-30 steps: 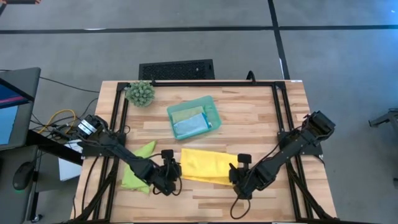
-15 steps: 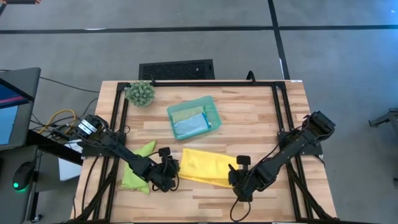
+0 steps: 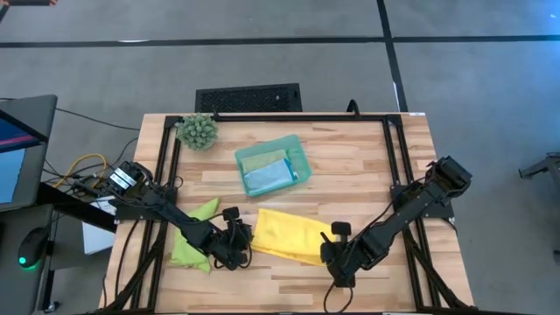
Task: Fold microfiber towels
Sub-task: Fold the yellow towel
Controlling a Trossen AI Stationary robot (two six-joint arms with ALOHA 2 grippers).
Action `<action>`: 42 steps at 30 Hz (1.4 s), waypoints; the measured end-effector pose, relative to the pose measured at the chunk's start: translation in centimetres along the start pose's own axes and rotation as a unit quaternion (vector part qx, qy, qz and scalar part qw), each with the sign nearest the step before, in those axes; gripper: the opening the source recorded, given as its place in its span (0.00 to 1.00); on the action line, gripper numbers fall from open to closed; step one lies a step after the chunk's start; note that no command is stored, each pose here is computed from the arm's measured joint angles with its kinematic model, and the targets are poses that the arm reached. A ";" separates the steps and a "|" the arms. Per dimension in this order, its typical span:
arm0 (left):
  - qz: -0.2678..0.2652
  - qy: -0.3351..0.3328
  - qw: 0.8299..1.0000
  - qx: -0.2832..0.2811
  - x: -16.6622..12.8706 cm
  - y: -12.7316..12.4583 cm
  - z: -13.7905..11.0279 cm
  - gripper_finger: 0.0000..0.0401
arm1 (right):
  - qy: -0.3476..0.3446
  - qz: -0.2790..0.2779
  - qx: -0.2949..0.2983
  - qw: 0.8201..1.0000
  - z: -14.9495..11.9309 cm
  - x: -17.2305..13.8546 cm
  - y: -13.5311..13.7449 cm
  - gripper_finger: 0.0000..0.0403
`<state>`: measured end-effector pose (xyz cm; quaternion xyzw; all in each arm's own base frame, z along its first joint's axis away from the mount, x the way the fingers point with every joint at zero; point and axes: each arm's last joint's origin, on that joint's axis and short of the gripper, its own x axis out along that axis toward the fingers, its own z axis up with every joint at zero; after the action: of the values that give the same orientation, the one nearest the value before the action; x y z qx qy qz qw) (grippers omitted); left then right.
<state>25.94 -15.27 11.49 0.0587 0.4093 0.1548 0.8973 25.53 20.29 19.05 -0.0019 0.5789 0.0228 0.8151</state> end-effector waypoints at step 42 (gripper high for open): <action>0.120 0.004 0.990 -0.074 1.1 3.0 -0.1 0.39 | 0.064 0.151 -0.011 0.986 -1.1 1.8 0.2 0.49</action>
<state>25.91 -12.11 11.34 0.0398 0.3899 0.2912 0.8727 25.06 20.47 17.03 0.0752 0.6231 0.1518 0.7636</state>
